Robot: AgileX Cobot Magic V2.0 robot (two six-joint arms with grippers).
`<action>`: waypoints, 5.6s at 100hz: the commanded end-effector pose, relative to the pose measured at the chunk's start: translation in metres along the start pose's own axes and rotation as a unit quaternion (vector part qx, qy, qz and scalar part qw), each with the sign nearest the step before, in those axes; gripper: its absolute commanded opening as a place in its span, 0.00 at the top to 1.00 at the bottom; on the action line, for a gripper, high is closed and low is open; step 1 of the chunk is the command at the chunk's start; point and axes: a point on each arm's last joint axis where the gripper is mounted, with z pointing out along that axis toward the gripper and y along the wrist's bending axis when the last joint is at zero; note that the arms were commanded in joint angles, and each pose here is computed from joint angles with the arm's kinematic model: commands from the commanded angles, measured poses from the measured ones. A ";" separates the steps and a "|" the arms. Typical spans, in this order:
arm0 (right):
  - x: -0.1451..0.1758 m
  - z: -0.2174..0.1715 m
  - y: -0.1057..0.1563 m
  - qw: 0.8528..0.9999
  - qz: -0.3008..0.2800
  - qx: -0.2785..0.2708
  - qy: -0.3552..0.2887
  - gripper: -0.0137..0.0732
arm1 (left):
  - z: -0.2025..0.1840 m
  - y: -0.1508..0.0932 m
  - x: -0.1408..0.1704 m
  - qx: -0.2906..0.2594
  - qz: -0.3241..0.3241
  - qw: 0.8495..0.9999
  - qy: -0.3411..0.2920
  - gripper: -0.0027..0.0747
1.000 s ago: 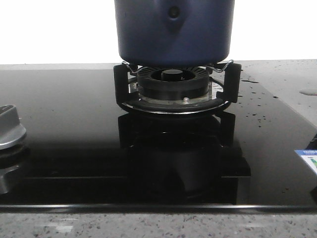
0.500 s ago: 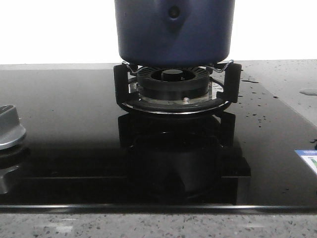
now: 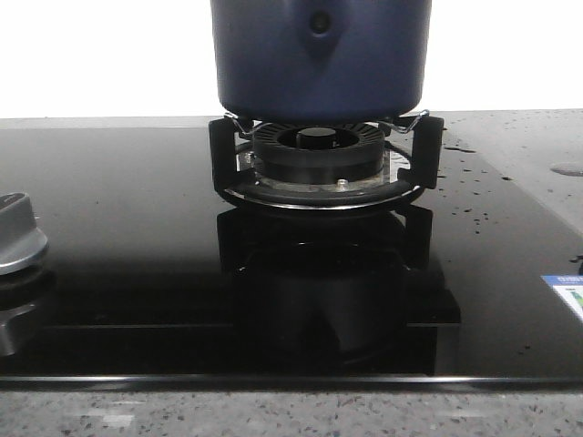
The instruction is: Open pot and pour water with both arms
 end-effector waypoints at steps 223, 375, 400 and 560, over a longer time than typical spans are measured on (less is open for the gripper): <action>0.002 -0.067 0.042 0.981 0.036 -0.183 -0.050 0.93 | -0.147 -0.055 0.059 -0.282 -0.010 0.959 -0.030 0.99; 0.002 -0.070 0.048 0.975 0.037 -0.215 -0.049 0.93 | -0.198 -0.070 0.200 -0.422 0.047 0.905 0.026 0.99; 0.002 -0.070 0.048 0.975 0.037 -0.215 -0.049 0.93 | -0.205 -0.070 0.233 -0.452 -0.021 0.885 0.111 0.99; 0.139 -0.085 0.036 0.996 0.064 -0.055 0.027 0.93 | -0.207 -0.068 0.233 -0.476 -0.028 0.872 0.108 0.99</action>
